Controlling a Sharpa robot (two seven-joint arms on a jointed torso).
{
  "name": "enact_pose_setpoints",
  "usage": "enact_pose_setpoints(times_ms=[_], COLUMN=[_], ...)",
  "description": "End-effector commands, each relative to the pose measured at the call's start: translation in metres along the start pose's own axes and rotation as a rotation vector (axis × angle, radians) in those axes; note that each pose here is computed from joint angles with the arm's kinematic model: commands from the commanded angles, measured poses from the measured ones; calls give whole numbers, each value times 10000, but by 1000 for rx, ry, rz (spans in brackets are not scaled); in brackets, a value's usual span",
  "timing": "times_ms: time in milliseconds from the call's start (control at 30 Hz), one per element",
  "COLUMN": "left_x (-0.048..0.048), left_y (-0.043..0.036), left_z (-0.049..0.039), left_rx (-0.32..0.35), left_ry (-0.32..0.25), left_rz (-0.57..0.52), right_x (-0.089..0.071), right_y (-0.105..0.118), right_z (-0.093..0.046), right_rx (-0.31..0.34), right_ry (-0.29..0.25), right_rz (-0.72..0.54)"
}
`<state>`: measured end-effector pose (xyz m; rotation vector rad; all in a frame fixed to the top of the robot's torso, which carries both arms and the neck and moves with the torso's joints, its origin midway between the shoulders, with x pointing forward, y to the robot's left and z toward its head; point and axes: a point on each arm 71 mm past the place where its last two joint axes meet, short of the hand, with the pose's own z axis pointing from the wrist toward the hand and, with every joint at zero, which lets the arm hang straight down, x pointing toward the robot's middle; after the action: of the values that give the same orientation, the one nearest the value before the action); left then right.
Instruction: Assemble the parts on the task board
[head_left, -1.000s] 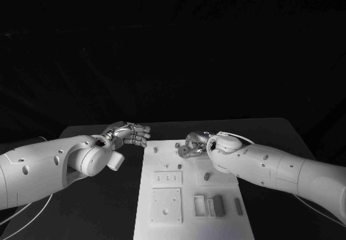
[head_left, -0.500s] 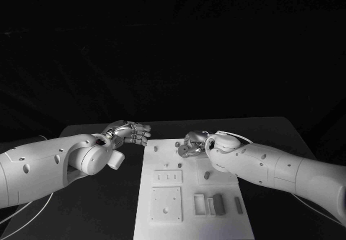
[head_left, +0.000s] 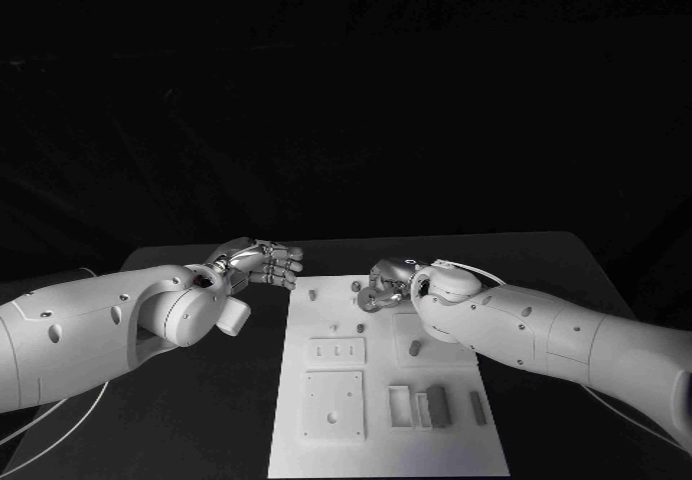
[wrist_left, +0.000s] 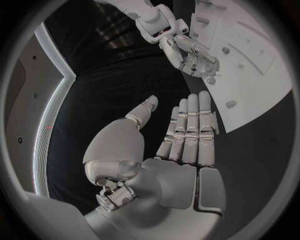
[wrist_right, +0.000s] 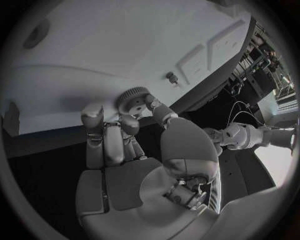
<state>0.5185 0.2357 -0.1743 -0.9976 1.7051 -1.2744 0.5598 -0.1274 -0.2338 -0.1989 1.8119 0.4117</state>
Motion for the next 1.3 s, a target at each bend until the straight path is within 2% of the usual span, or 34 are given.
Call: enact_pose_setpoints(times_ms=[33, 233, 500, 733, 1300], left_x=[17, 17, 19, 16, -7], left_y=[-17, -17, -17, -17, -12], left_z=[3, 2, 1, 0, -14], left_rx=[11, 11, 11, 11, 11], left_ry=[7, 6, 6, 4, -3], left_rz=[2, 3, 3, 4, 6], right_x=[64, 60, 31, 21, -6], right_y=[-25, -24, -5, 2, 35], right_z=[-11, -13, -14, -26, -173], right_rx=[2, 0, -11, -20, -63], right_ry=[24, 16, -29, -46, -86], right_rz=[-18, -23, -48, -47, -8])
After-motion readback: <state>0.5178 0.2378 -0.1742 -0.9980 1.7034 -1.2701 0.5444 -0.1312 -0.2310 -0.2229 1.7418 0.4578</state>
